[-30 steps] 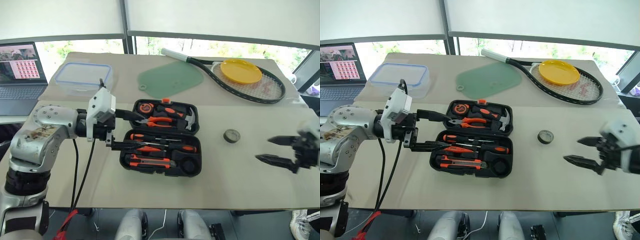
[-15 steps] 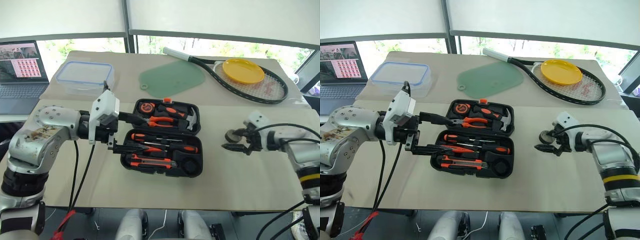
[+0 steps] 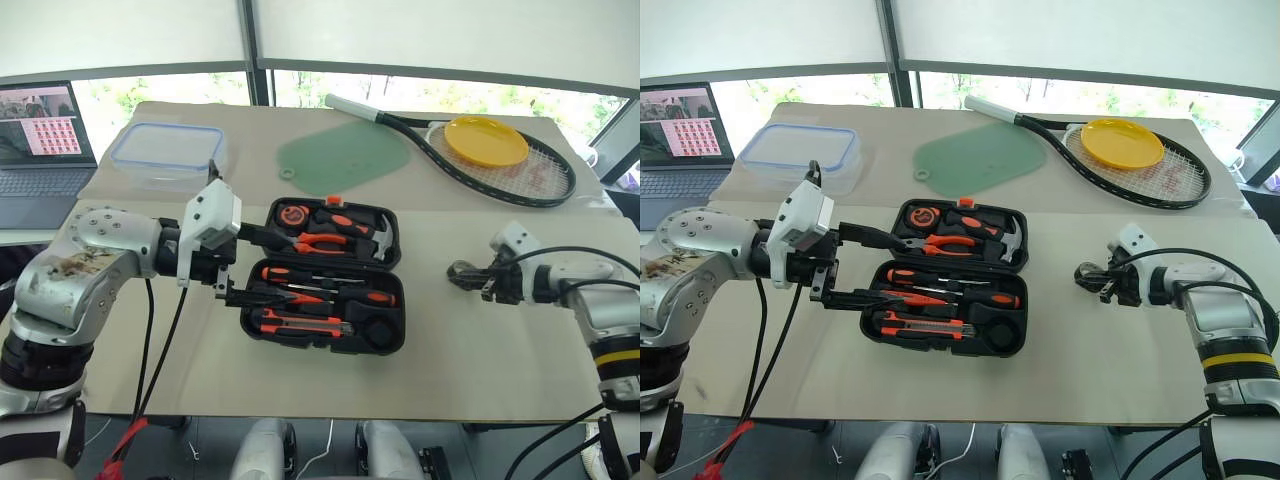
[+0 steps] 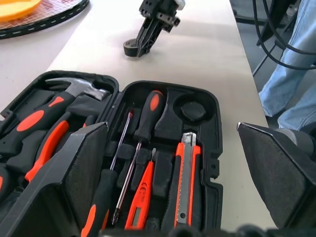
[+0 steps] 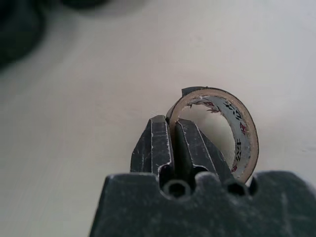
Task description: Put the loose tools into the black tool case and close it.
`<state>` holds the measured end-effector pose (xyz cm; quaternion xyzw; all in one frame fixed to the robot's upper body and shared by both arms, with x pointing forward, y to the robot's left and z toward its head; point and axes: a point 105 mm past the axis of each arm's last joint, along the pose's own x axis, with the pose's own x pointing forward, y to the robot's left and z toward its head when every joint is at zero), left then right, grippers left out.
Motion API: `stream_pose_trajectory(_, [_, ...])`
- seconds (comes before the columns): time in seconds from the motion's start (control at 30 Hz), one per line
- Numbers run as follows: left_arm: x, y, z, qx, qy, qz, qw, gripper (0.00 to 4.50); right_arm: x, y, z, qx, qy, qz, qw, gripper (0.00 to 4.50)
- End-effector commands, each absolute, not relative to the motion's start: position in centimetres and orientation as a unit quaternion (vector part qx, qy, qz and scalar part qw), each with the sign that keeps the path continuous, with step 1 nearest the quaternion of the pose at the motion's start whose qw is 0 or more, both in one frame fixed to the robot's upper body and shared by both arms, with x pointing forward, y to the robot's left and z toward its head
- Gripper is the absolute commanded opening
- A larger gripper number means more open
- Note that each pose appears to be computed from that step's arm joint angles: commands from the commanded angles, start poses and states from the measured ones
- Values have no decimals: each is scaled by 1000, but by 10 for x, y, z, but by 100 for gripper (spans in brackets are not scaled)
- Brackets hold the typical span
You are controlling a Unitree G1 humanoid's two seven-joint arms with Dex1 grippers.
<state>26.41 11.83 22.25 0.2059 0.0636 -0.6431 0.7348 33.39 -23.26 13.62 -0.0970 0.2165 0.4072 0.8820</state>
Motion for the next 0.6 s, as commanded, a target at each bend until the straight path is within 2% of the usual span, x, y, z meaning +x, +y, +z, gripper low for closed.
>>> stream_pose_trajectory(0.03, [260,118,227,227,56,-648,725,450,300,-182,179,-80,146,521,837,8])
stream_pose_trajectory(0.13, [257,119,223,231,66,-655,717,450,264,-146,178,-133,130,600,778,8])
stream_pose_trajectory(0.23, [255,119,220,236,72,-658,712,450,249,-125,169,-168,131,627,750,8])
stream_pose_trajectory(0.37, [254,119,219,239,74,-659,709,450,245,-116,150,-246,142,630,723,8])
stream_pose_trajectory(0.57, [254,122,219,241,77,-657,710,450,244,-111,132,-266,156,636,707,8])
stream_pose_trajectory(0.6, [255,122,219,241,77,-657,710,450,244,-111,130,-267,158,638,705,43])
